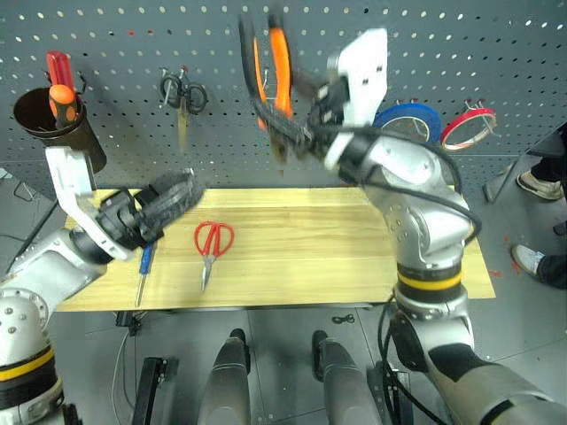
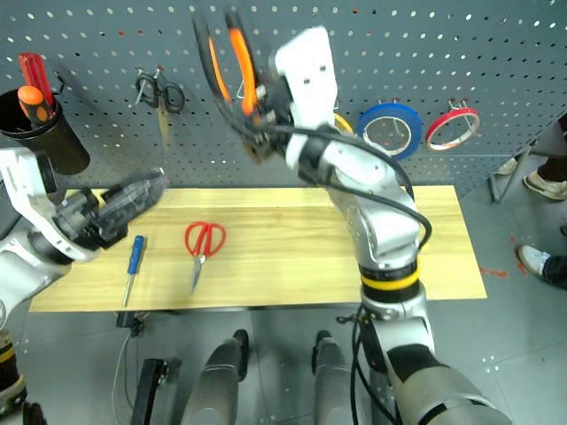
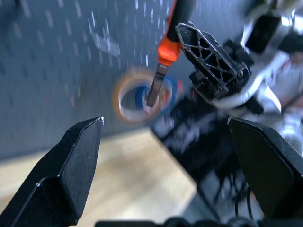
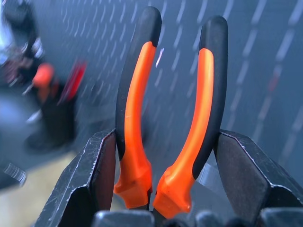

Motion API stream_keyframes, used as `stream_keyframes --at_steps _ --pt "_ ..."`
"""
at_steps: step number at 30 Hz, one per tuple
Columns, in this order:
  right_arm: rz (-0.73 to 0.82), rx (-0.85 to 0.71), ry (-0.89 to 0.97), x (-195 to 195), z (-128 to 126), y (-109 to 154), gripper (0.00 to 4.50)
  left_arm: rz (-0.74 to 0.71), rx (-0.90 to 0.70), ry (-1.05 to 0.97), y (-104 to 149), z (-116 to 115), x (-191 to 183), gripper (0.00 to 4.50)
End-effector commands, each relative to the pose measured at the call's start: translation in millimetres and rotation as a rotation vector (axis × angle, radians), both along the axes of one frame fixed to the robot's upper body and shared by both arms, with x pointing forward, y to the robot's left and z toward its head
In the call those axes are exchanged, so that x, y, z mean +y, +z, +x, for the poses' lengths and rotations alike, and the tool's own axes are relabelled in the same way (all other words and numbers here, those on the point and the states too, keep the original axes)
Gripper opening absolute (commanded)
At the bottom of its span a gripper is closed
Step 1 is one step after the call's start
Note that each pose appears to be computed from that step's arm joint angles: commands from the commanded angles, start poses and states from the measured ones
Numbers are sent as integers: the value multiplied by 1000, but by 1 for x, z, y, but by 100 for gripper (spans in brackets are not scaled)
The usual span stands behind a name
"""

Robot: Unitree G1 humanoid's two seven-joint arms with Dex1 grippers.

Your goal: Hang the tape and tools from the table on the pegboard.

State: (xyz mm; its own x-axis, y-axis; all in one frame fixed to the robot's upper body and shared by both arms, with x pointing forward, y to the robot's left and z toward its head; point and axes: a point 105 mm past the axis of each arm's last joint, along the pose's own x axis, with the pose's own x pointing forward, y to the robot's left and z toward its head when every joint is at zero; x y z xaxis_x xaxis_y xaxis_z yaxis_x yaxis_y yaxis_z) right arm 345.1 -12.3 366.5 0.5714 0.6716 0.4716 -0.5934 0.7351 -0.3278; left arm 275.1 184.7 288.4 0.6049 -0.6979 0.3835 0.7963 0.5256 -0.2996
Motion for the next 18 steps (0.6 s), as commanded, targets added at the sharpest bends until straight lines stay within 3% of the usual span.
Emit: stream_keyframes --at_steps 1,10,18 --pt "81 -152 -53 -2 0 29 281 -73 -64 43 22 0 6 450" --pt "153 -309 -136 -4 17 53 281 -82 -81 61 28 3 3 450" --pt "131 -274 -176 0 37 29 281 -79 -69 62 24 4 6 450"
